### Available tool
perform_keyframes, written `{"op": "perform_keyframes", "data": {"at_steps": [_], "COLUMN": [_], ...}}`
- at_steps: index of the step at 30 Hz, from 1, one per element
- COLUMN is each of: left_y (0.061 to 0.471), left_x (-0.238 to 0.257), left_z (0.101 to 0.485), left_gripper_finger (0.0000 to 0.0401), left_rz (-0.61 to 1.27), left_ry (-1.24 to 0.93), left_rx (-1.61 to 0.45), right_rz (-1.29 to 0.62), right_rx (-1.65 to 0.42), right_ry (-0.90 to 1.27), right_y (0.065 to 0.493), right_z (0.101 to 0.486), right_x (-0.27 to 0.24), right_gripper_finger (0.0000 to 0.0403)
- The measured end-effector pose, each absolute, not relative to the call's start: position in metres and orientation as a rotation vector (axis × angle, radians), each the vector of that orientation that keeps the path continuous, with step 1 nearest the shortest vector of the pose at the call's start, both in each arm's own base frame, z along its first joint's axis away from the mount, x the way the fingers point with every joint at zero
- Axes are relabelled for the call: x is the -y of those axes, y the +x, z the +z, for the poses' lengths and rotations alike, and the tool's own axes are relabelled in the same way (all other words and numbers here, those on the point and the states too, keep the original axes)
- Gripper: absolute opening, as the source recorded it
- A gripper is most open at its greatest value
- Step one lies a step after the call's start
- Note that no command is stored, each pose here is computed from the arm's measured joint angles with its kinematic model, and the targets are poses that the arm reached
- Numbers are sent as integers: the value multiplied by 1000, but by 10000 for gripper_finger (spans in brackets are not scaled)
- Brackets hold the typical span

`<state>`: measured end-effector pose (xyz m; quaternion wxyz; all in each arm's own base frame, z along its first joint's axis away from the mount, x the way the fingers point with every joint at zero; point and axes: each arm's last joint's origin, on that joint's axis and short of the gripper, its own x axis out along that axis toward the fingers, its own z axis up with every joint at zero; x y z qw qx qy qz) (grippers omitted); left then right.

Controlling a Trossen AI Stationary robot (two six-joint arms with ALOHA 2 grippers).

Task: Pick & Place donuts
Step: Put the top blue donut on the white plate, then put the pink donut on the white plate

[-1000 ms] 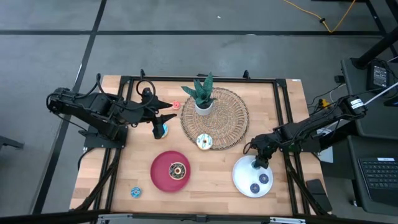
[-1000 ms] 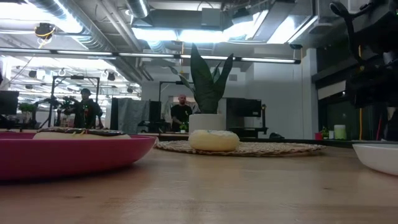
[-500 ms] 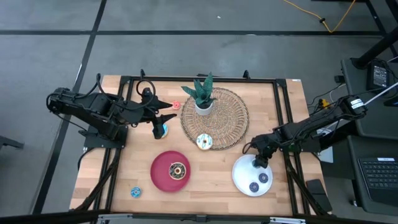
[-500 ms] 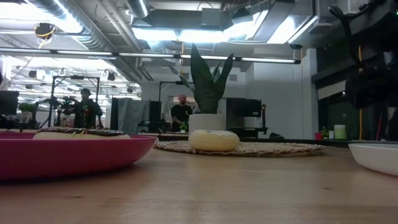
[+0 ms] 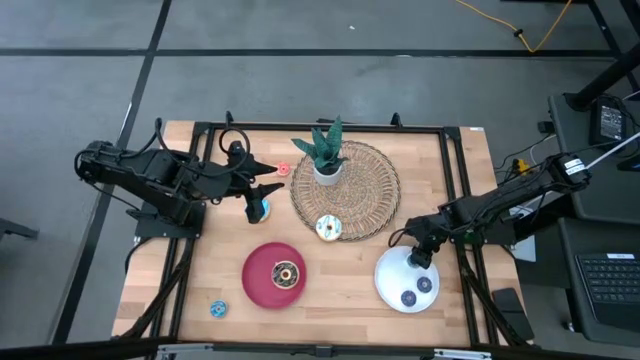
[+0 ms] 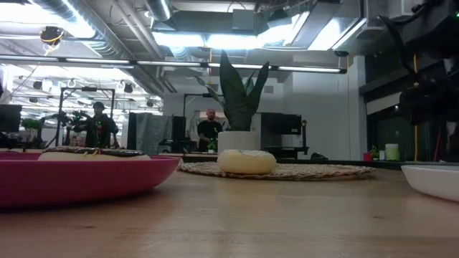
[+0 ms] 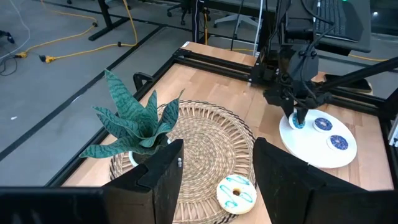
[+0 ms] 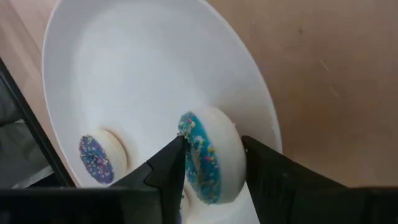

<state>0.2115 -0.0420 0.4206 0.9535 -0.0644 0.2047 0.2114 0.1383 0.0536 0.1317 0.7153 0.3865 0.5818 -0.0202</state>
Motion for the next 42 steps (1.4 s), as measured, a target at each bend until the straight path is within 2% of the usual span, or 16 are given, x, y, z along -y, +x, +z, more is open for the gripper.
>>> {"op": "perform_keyframes", "data": {"at_steps": [9, 24, 32, 42], "left_y": [212, 212, 212, 212], "left_x": [42, 42, 42, 42], "left_z": [421, 421, 421, 421], "left_gripper_finger": [185, 187, 186, 186], "left_rz": [429, 429, 429, 429], "left_ry": [-131, -131, -131, -131], "left_rx": [-416, -416, -416, -416], "right_rz": [-78, -211, -228, -143], "right_rx": [-1289, -1280, -1110, -928], "right_ry": [814, 660, 643, 659], "right_y": [140, 139, 157, 190], "right_z": [141, 184, 222, 256], "right_x": [-53, -48, -50, -60], "right_gripper_finger": [156, 156, 156, 156]}}
